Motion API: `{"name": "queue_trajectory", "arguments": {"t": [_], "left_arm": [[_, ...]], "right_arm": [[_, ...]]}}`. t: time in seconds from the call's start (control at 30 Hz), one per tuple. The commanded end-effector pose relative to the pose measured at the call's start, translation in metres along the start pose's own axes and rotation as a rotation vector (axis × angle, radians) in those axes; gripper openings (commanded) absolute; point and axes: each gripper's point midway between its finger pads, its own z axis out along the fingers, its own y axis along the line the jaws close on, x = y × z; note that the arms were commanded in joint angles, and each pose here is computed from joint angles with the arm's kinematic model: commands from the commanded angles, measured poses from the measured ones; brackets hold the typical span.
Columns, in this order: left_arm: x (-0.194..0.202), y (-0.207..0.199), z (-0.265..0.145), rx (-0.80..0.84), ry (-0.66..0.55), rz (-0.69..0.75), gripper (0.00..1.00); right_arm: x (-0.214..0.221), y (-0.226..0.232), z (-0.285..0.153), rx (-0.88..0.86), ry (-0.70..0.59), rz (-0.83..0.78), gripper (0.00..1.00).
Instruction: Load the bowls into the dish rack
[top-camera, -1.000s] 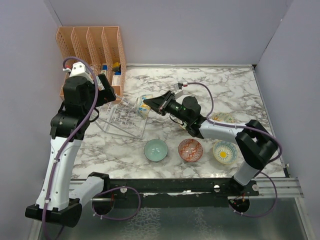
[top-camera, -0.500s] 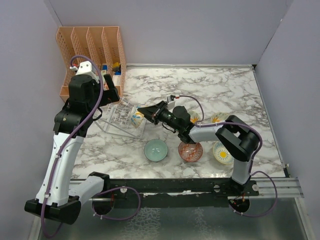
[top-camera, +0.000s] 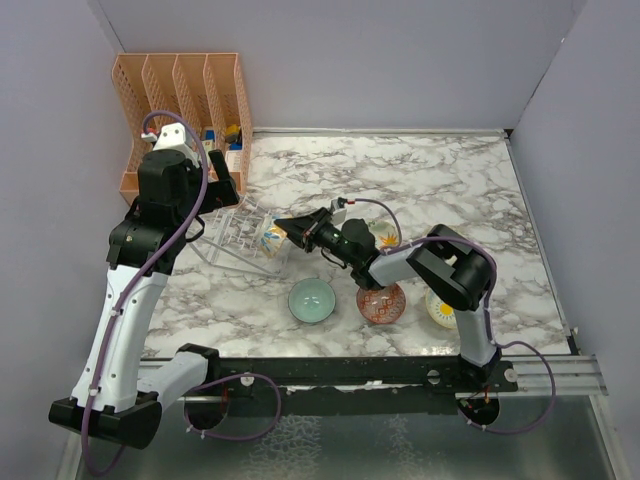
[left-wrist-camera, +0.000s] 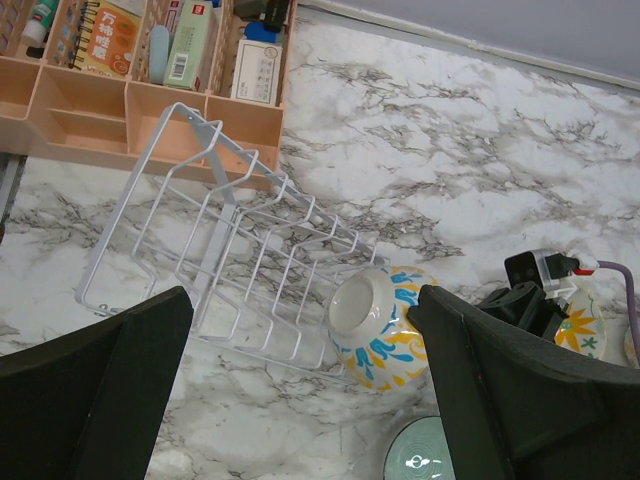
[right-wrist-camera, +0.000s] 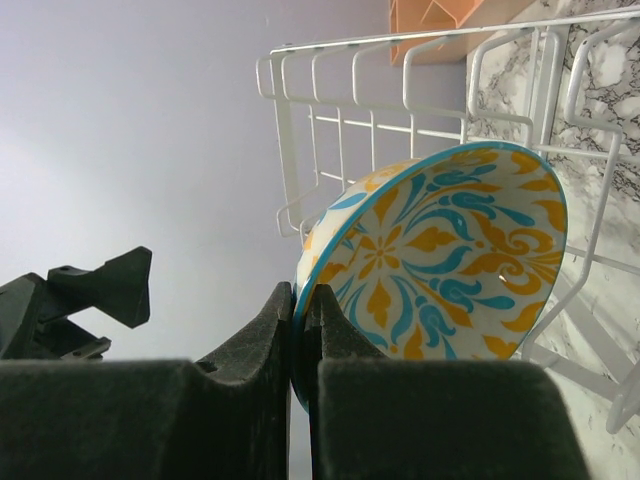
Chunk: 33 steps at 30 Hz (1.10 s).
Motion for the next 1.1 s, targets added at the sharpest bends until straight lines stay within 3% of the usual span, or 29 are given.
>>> {"name": "queue_trajectory", "arguments": {"t": [0.0,0.43,0.73,1.07], "left_arm": [[-0.008,0.002,-0.007,-0.010,-0.030,0.010,0.99],[-0.005,0.003,-0.008,-0.010,-0.028,0.010,0.99],[-0.004,0.006,-0.010,-0.019,-0.031,0.017,0.99],[-0.003,0.002,-0.007,-0.004,-0.026,0.012,0.99]], "right_arm": [[0.005,0.047,0.004,-0.161,0.017,-0.002,0.01],[0.015,0.048,0.016,-0.219,0.089,0.000,0.01],[0.006,0.024,0.009,-0.112,0.041,0.030,0.01],[0.016,0.009,0.015,-0.119,0.125,0.063,0.02]]}}
